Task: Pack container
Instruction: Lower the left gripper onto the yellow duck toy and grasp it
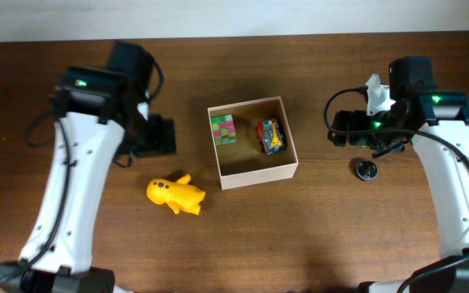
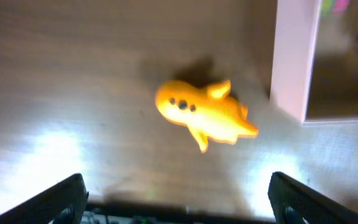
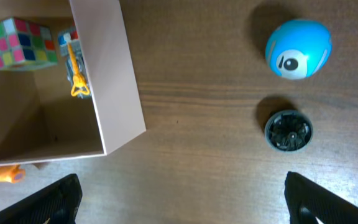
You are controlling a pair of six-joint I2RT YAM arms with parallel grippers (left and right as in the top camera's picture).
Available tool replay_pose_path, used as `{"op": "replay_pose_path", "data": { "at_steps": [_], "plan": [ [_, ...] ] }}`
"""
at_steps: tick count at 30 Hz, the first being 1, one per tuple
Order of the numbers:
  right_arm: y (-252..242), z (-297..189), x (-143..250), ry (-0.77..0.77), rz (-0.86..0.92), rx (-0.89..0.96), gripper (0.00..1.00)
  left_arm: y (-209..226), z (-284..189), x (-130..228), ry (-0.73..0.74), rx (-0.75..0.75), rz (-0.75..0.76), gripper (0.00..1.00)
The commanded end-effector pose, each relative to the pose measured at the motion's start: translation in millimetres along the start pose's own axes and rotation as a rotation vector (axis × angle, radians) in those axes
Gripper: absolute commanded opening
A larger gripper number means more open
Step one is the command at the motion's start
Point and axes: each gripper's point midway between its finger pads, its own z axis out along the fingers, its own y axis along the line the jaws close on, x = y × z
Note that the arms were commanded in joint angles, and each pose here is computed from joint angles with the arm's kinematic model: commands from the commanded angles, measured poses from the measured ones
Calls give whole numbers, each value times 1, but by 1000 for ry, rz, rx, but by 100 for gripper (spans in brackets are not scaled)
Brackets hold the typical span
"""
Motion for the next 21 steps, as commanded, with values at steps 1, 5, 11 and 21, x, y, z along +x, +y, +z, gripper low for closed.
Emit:
{"op": "replay_pose_path", "data": {
  "at_steps": [1, 5, 11, 21],
  "plan": [
    [-2, 1, -3, -3, -11, 18, 99, -43, 27, 29, 112, 191, 143, 92],
    [-2, 1, -2, -2, -11, 18, 99, -65, 68, 52, 166, 168, 288, 89],
    [-2, 1, -3, -5, -11, 18, 99, -72, 110, 77, 186, 42, 335, 89],
    [-2, 1, -4, -10, -12, 18, 98, -69, 164, 87, 170, 44, 297, 93]
  ]
}}
